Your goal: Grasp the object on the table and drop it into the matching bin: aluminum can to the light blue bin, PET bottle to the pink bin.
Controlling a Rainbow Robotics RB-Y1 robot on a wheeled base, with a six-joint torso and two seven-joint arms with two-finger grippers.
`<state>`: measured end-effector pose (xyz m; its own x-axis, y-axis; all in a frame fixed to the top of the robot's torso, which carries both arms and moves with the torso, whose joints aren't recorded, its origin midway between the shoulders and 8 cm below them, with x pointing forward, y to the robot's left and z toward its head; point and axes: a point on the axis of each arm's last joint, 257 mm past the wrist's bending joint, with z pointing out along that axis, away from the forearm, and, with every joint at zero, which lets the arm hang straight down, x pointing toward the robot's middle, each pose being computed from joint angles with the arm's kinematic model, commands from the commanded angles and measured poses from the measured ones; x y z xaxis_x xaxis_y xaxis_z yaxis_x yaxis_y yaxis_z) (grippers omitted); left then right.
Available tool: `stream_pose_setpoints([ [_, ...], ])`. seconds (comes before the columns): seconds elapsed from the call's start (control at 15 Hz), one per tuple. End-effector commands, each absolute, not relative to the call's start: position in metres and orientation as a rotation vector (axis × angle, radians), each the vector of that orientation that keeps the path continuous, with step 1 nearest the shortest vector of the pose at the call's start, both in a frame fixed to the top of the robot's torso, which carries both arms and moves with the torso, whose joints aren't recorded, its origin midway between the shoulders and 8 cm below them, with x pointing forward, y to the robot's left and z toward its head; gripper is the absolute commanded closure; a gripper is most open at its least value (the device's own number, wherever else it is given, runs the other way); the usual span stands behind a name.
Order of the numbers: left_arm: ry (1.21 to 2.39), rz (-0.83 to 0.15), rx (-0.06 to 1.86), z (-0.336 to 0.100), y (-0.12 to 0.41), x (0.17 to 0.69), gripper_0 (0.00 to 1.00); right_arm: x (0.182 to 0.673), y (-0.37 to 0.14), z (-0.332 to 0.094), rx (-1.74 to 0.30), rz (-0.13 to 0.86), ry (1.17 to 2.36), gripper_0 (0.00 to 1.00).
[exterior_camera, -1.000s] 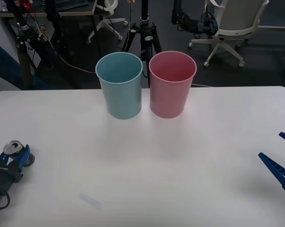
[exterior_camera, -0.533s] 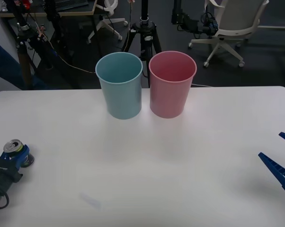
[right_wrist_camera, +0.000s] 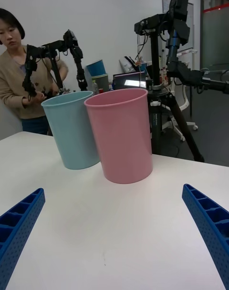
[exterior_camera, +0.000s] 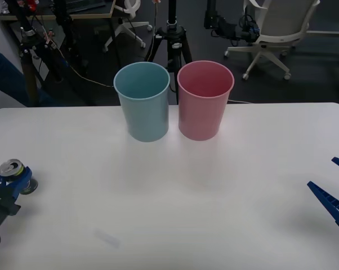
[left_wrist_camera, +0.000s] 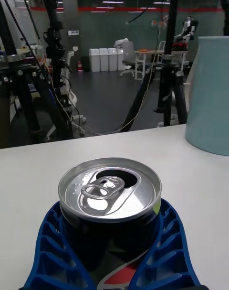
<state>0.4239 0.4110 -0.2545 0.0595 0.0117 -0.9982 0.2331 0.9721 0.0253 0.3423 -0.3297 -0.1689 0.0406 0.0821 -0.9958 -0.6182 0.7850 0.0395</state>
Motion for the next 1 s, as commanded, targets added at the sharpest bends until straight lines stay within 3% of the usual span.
stream_pose_setpoints([
  [0.07,1.484,-0.230,0.247,-0.221,0.382,0.423,1.00,0.342,-0.330,-0.169,-0.465,0.567,1.441,0.00],
  [0.47,1.411,-0.239,0.407,-0.148,0.343,0.432,1.00,0.342,-0.330,-0.169,-0.465,0.567,1.441,0.00],
  [1.0,1.411,-0.470,0.438,-0.058,0.284,0.436,1.00,0.342,-0.330,-0.169,-0.465,0.567,1.441,0.00],
])
